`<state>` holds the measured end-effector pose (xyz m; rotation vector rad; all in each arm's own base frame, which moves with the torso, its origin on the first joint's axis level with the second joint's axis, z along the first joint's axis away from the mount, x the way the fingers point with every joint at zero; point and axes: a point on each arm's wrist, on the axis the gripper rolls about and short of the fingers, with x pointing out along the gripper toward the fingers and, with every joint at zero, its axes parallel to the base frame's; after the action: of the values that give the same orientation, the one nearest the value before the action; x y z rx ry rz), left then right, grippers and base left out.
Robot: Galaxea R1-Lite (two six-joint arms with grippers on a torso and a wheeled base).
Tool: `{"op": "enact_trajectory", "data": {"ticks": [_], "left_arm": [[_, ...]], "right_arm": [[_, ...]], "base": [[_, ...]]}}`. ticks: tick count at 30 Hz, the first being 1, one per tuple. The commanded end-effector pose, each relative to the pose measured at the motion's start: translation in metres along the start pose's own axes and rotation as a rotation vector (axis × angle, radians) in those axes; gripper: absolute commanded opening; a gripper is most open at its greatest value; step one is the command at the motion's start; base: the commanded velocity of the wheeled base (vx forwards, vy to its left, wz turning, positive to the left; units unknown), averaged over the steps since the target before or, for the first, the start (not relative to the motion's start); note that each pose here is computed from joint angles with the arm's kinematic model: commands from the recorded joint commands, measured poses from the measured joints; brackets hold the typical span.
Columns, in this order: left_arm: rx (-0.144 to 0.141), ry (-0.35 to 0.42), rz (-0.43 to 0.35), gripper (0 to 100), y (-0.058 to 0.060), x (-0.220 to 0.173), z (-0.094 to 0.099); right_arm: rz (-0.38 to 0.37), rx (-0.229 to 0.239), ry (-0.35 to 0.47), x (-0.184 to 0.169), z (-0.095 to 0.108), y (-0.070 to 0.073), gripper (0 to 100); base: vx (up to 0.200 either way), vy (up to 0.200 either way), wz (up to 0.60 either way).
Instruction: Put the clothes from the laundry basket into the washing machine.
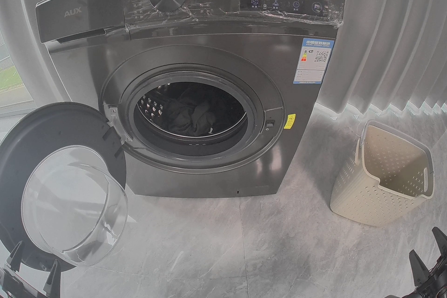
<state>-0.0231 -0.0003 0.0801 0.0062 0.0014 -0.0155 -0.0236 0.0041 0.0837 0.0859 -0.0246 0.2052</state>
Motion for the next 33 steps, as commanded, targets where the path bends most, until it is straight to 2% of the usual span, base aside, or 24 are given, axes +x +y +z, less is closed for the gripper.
{"op": "enact_trajectory", "data": {"ticks": [1, 3, 5, 6, 8, 19, 28, 33], "left_arm": [[0.0, 0.009, 0.0, 100, 0.0, 0.0006, -0.0051], [0.0, 0.009, 0.0, 100, 0.0, 0.0006, -0.0051], [0.0, 0.009, 0.0, 100, 0.0, 0.0006, -0.0051], [-0.002, 0.009, 0.0, 100, 0.0, 0.0006, -0.0051], [0.0, 0.008, 0.0, 100, 0.0, 0.0006, -0.005], [-0.002, 0.009, 0.002, 100, 0.0, 0.0006, -0.0051], [0.0, 0.009, 0.0, 100, 0.0, 0.0006, -0.0051], [0.001, 0.008, 0.0, 100, 0.0, 0.0006, -0.005]], "right_arm": [[0.0, -0.01, -0.001, -0.0001, -0.0016, -0.0001, 100], [0.002, -0.014, 0.0, -0.0001, -0.0017, 0.0, 100], [-0.003, -0.051, 0.001, -0.0001, -0.0019, -0.0001, 100], [0.0, -0.052, 0.003, -0.0001, -0.002, 0.0, 100], [0.002, -0.049, 0.002, -0.0001, -0.0019, 0.0, 100], [0.003, -0.046, 0.0, -0.0001, -0.0017, 0.0, 100], [0.003, -0.046, 0.002, -0.0001, -0.0019, 0.0, 100], [0.003, -0.046, 0.002, -0.0001, -0.0019, 0.0, 100]], "base": [[0.0, 0.0, 0.0], [0.0, 0.0, 0.3], [0.0, 0.0, 0.6], [0.0, 0.0, 0.6], [0.0, 0.0, 0.6], [0.0, 0.0, 0.0], [-0.2, 0.0, 0.0], [0.0, 0.0, 0.0]]}}
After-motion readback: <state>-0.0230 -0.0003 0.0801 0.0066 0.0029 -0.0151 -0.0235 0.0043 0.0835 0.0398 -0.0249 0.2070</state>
